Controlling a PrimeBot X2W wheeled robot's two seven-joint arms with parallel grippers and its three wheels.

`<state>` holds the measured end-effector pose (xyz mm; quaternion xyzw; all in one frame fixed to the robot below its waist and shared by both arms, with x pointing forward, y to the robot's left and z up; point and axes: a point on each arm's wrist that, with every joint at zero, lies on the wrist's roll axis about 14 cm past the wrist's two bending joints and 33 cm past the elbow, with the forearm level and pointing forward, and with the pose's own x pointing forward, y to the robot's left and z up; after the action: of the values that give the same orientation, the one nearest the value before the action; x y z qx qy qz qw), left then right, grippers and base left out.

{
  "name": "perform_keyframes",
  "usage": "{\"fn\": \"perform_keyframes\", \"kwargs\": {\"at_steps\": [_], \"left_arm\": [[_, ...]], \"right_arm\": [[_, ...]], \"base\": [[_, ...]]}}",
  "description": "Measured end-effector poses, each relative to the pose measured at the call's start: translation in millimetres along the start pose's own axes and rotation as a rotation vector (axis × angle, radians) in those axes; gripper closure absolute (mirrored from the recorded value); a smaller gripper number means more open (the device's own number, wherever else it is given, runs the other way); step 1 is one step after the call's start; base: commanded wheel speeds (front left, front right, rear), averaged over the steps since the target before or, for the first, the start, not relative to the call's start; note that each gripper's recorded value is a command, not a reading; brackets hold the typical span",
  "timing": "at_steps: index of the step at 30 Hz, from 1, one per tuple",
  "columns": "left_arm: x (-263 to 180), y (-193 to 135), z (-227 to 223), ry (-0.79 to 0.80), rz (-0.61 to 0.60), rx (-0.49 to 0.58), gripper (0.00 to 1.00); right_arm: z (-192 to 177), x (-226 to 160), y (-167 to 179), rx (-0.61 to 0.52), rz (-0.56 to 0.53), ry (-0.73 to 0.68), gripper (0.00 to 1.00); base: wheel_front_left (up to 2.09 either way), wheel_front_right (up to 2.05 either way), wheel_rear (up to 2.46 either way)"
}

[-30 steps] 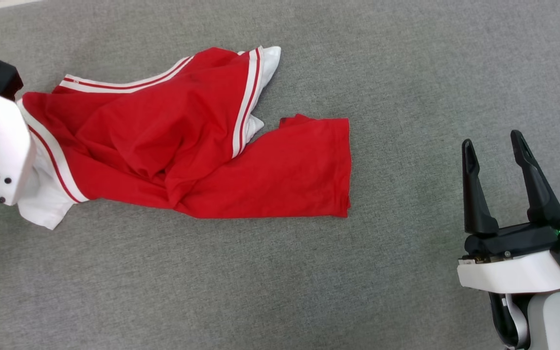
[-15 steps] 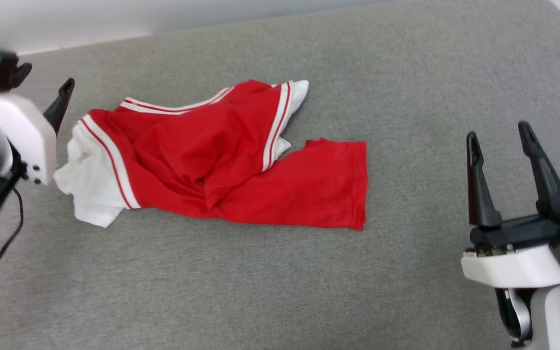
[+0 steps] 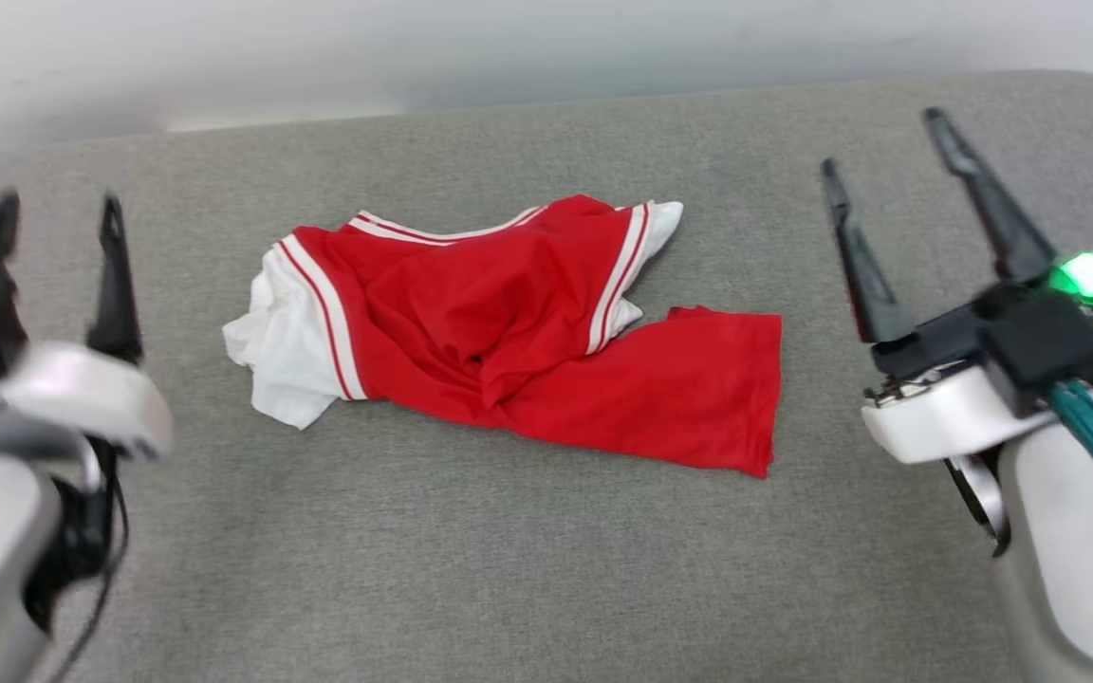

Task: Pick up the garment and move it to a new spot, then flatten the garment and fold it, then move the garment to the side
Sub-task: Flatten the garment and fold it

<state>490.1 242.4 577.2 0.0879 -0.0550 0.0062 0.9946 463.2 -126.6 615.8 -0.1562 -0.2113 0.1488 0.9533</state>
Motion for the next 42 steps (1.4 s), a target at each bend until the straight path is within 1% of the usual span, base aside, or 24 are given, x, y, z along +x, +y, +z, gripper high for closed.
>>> {"fn": "perform_keyframes", "kwargs": {"at_steps": [2,4,8,10,13,15,20,25,30,33,35,38,39,40,42], "left_arm": [[-19.9,0.0,-5.1,-0.005,0.034,-0.014,0.00],[-34.5,4.2,-0.6,-0.036,0.077,-0.020,0.00],[-63.4,10.9,-2.1,-0.059,0.148,-0.030,0.00],[-73.7,12.6,-4.7,-0.062,0.174,-0.040,0.00],[-86.9,14.1,-13.3,-0.048,0.206,-0.055,0.00],[-93.1,13.3,-20.8,-0.031,0.216,-0.061,0.00],[-97.0,6.9,-32.6,-0.014,0.230,-0.085,0.00],[-96.4,-1.3,-48.3,0.017,0.234,-0.097,0.00],[-89.9,-2.9,-61.4,0.039,0.244,-0.098,0.00],[-87.9,-2.9,-69.4,0.056,0.248,-0.096,0.00],[-87.0,-1.5,-73.0,0.062,0.254,-0.093,0.00],[-84.5,-2.0,-73.5,0.058,0.250,-0.087,0.00],[-84.1,-2.8,-73.1,0.056,0.250,-0.089,0.00],[-84.0,-3.6,-72.2,0.054,0.248,-0.091,0.00],[-84.4,-2.8,-68.3,0.042,0.248,-0.089,0.00]], "right_arm": [[-14.1,3.9,13.6,0.004,0.080,0.043,0.00],[-28.9,8.8,28.0,-0.001,0.172,0.127,0.00],[-40.6,21.5,51.2,0.010,0.331,0.276,0.00],[-56.9,15.9,61.2,-0.017,0.424,0.407,0.00],[-81.7,0.3,72.0,-0.005,0.535,0.628,0.00],[-97.2,-11.6,73.4,-0.039,0.604,0.776,0.00],[-121.3,-26.3,76.3,-0.040,0.708,1.028,0.00],[-152.8,-34.7,79.9,-0.050,0.757,1.203,0.00],[-186.0,-52.7,106.0,-0.025,0.823,1.306,0.00],[-201.4,-71.0,124.0,0.007,0.865,1.358,0.00],[-205.6,-74.1,129.4,0.001,0.880,1.365,0.00],[-206.6,-76.2,132.2,0.027,0.874,1.351,0.00],[-205.7,-76.3,132.2,0.039,0.869,1.337,0.60],[-203.6,-76.2,132.5,0.051,0.864,1.320,1.00],[-195.0,-75.5,134.7,0.065,0.868,1.272,1.00]], "base": [[0.00,0.00,0.00],[0.00,0.00,0.00],[0.00,0.00,0.00],[0.00,0.00,0.00],[0.00,0.00,0.00],[0.00,0.00,0.00],[0.00,0.00,0.00],[0.00,0.00,0.00],[0.00,0.00,0.00],[0.00,0.00,0.00],[0.00,0.00,0.00],[0.00,0.00,0.00],[0.00,0.00,0.00],[0.00,0.00,0.00],[0.00,0.00,0.00]]}}
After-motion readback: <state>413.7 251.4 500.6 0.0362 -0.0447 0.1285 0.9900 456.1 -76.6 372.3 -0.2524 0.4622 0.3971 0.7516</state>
